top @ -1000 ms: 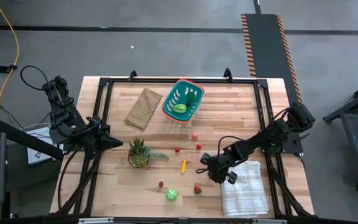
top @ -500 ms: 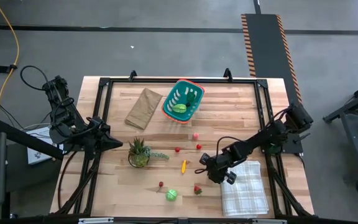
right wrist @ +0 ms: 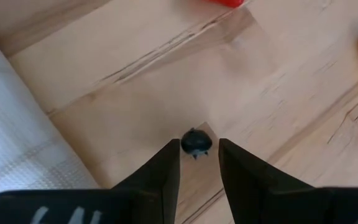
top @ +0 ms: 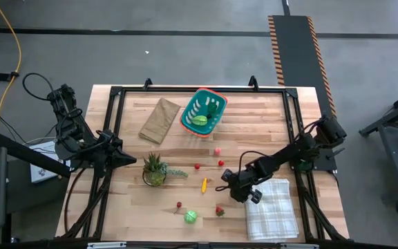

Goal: Pick and placing Produce into tupperware
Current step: Put the black cherry in the green basket

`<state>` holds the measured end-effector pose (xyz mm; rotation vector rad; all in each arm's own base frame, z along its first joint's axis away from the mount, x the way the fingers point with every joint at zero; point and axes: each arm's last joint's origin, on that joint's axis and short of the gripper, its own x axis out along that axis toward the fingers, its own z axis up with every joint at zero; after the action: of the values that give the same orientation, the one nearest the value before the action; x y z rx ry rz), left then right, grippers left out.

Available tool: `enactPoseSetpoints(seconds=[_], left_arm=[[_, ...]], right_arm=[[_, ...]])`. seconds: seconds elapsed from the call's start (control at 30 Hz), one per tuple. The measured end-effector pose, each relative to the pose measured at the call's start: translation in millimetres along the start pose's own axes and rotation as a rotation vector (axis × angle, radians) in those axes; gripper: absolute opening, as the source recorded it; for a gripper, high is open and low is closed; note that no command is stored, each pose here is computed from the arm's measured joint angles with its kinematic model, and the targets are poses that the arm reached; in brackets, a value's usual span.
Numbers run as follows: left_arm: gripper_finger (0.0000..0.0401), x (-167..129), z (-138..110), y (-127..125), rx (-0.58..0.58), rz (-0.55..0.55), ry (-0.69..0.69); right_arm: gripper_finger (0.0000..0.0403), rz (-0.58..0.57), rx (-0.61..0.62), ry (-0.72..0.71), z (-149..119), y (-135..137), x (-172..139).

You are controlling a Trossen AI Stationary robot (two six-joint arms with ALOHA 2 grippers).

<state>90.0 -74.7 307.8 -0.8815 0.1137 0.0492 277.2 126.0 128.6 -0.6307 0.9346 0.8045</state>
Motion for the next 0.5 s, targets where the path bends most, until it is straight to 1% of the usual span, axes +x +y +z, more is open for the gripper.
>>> enactPoseSetpoints(seconds=[0.5], left_arm=[[0.0001,0.0,0.0,0.0,0.0,0.0,0.0]], right_arm=[[0.0103,-0.005,-0.002,-0.008,0.8,-0.4,0.0]])
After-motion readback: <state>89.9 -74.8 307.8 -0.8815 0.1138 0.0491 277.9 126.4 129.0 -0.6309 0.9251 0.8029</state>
